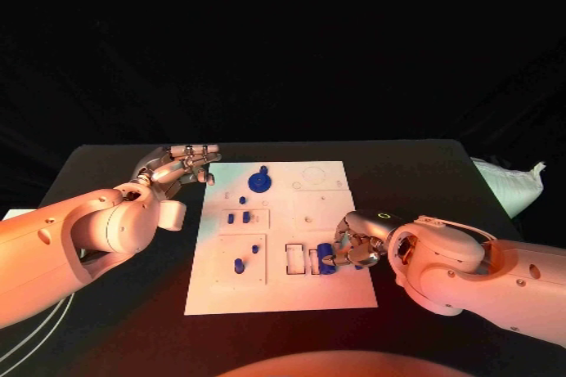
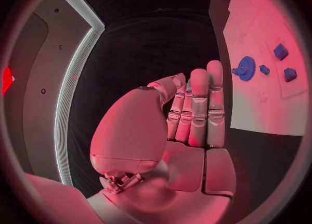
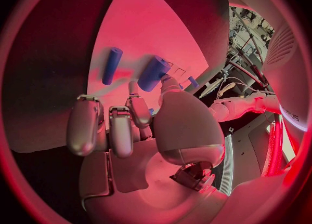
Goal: Assemble the parts on the task board
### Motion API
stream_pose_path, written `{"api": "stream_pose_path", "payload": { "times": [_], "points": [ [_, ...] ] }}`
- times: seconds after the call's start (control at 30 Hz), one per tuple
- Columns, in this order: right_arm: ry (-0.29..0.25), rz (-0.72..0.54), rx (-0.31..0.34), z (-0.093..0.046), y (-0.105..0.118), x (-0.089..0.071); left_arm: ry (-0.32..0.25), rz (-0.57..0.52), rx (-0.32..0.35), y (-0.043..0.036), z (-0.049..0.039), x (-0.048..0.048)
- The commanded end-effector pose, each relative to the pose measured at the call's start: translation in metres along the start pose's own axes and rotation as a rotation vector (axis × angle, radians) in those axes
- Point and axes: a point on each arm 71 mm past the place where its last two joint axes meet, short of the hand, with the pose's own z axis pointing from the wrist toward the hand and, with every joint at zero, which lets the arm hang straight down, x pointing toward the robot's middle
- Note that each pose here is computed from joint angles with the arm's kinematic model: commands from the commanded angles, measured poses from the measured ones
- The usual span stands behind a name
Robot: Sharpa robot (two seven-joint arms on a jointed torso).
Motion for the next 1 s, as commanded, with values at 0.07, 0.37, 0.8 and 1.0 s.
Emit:
{"api": "stream_pose_path", "payload": {
  "times": [0.07, 0.37, 0.8, 1.0],
  "points": [
    [0.015, -0.023, 0.002, 0.003, 0.002, 0.006, 0.021, -0.008, -0.001, -0.0002, -0.0006, 0.0018],
    [0.049, -0.033, -0.001, 0.008, 0.006, 0.016, 0.02, -0.008, -0.004, -0.0001, -0.0014, 0.0006],
    [-0.022, -0.006, 0.001, 0.009, 0.005, 0.012, 0.021, -0.008, -0.005, 0.0, -0.0012, 0.0008],
    [-0.036, 0.107, 0.015, 0.001, 0.003, 0.005, 0.021, -0.008, -0.007, 0.0002, -0.0014, 0.0004]
  ]
}}
